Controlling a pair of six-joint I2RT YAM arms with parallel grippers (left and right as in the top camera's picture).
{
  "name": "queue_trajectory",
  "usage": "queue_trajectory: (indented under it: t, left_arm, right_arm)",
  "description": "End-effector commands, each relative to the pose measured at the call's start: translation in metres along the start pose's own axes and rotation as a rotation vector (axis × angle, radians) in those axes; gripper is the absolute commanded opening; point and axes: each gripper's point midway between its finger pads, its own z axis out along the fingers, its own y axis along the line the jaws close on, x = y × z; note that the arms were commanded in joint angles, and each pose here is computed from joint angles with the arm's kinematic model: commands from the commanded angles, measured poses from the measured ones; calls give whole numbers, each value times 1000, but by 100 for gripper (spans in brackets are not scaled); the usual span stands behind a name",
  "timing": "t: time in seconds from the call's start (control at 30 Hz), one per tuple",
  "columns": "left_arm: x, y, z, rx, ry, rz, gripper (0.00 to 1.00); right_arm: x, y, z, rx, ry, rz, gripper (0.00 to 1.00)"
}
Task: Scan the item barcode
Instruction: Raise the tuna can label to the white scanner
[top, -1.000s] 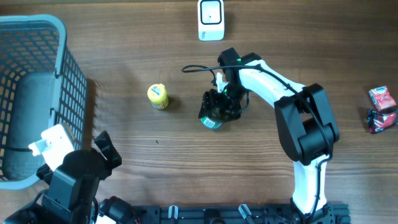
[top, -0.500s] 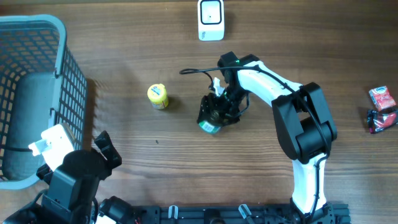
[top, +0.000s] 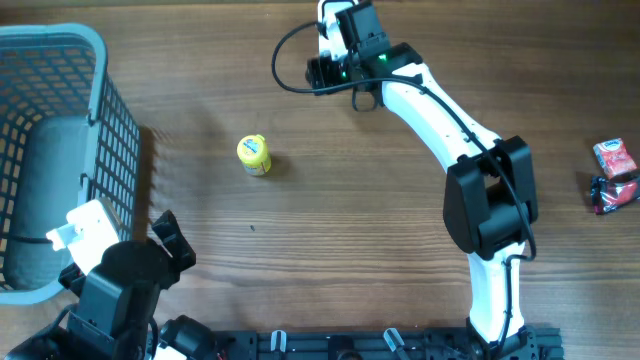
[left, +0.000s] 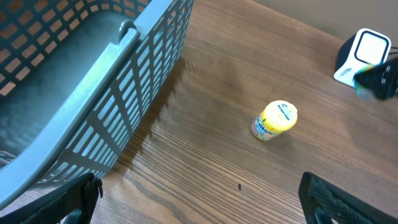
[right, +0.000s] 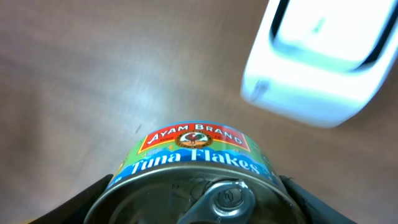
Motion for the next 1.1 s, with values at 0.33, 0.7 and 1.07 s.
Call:
queue_trajectory:
  t: [0.33,0.7,1.07]
  left_arm:
    - [3,-2,2,3,11,8,100]
    - [2,0,3,-5,5,-14,100]
    - [0,4,3,-30,-10,-8,100]
  right_arm:
    - [-83,-37,42,277,-420,-389,64]
    - [-106,-66,32,375,-524,-428,64]
    - [-108,-71,52,330,-631,-436,63]
